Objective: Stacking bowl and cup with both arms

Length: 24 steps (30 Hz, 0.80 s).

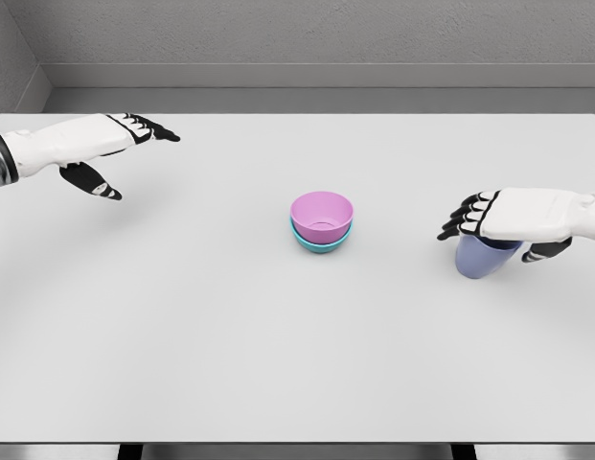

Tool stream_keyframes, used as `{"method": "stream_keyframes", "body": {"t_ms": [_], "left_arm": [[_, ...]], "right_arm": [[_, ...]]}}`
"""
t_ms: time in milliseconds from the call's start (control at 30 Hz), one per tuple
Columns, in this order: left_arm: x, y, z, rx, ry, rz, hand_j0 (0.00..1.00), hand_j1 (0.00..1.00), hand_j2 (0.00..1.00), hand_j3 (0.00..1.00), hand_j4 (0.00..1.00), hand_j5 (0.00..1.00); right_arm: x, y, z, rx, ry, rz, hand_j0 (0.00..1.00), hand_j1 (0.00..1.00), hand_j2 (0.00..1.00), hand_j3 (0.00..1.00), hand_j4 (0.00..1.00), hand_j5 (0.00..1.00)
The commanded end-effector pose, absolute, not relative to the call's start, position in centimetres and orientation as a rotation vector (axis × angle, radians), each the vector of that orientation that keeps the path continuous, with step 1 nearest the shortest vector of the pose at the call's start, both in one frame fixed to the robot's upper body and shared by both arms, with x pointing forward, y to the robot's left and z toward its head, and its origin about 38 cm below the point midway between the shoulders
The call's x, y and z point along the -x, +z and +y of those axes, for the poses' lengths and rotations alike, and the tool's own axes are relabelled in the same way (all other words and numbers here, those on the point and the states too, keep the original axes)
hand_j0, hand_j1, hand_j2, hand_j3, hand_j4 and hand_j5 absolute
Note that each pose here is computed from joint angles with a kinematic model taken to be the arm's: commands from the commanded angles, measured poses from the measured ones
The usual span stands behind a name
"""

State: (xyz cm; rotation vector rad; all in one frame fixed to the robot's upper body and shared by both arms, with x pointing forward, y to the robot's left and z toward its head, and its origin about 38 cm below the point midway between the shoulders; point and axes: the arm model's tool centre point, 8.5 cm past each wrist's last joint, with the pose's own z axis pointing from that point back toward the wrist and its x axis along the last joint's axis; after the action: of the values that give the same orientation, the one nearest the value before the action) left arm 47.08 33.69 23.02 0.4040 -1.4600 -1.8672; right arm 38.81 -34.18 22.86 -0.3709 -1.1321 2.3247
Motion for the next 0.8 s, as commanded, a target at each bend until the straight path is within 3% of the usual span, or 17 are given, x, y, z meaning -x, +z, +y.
{"method": "stream_keyframes", "body": {"t_ms": [0,100,233,467,600,767], "left_arm": [[-47.08,23.06,33.72,-0.401,-1.860,-1.463,1.00,1.00,1.00,1.00,1.00,1.00],[-47.09,23.11,33.75,-0.403,-1.859,-1.464,1.00,1.00,1.00,1.00,1.00,1.00],[-47.10,23.08,33.79,-0.403,-1.858,-1.463,1.00,1.00,1.00,1.00,1.00,1.00],[-47.08,23.06,33.72,-0.401,-1.860,-1.463,1.00,1.00,1.00,1.00,1.00,1.00],[-47.08,23.06,33.72,-0.401,-1.860,-1.463,1.00,1.00,1.00,1.00,1.00,1.00],[-47.09,23.04,33.76,-0.401,-1.859,-1.462,1.00,1.00,1.00,1.00,1.00,1.00]], "right_arm": [[-38.79,22.85,-34.16,0.368,2.321,-1.134,0.93,0.93,0.93,0.93,0.93,0.93],[-38.77,22.80,-34.15,0.366,2.322,-1.133,0.93,0.93,0.93,0.93,0.93,0.93],[-38.79,22.80,-34.18,0.365,2.320,-1.134,0.74,0.74,0.74,0.74,0.74,0.74],[-38.77,22.75,-34.17,0.363,2.320,-1.133,0.63,0.63,0.63,0.63,0.63,0.63],[-38.82,22.83,-34.23,0.367,2.318,-1.133,0.48,0.48,0.48,0.48,0.48,0.48],[-38.99,23.08,-34.45,0.378,2.309,-1.136,0.40,0.40,0.40,0.40,0.40,0.40]]}}
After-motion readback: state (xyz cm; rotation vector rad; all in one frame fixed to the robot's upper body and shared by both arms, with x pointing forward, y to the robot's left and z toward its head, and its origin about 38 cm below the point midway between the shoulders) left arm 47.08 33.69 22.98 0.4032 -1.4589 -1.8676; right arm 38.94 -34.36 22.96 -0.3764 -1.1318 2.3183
